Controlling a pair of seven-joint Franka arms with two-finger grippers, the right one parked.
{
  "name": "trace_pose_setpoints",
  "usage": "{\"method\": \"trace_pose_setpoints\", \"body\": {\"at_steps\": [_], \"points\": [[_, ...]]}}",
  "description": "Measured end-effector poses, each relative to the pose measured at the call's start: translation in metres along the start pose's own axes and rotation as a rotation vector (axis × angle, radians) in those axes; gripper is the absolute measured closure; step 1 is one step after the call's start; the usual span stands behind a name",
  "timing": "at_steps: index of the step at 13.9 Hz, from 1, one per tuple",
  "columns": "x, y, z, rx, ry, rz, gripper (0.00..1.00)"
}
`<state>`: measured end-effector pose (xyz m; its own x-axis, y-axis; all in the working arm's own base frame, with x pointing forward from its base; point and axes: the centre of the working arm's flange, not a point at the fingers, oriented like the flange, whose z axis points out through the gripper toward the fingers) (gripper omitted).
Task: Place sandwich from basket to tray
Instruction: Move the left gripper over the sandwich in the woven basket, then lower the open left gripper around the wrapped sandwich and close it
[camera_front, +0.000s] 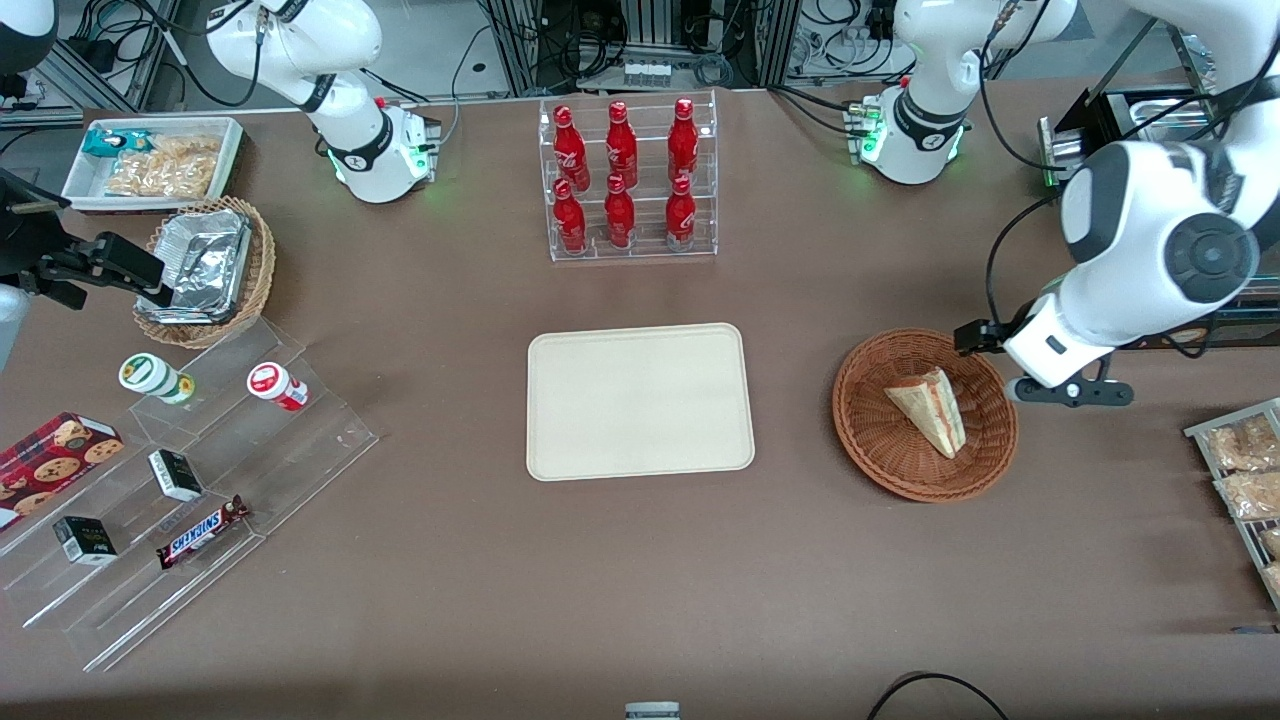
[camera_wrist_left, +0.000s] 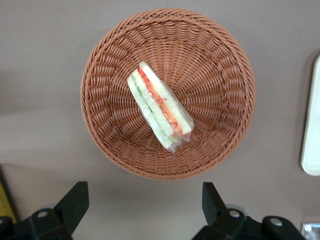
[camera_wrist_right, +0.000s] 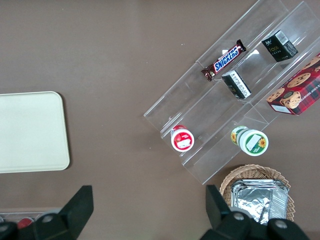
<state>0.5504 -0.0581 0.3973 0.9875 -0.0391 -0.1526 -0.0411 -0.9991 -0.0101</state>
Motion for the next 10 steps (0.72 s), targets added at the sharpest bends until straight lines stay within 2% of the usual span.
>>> {"method": "trace_pose_setpoints", "body": {"at_steps": [4, 6, 8, 10], "points": [[-0.008, 0.001, 0.046, -0.007, 0.057, -0.093, 0.00], [-0.014, 0.006, 0.061, -0.010, 0.070, -0.170, 0.00], [-0.017, 0.011, 0.068, -0.014, 0.072, -0.274, 0.00], [-0.016, 0.017, 0.070, -0.025, 0.093, -0.418, 0.00]]}}
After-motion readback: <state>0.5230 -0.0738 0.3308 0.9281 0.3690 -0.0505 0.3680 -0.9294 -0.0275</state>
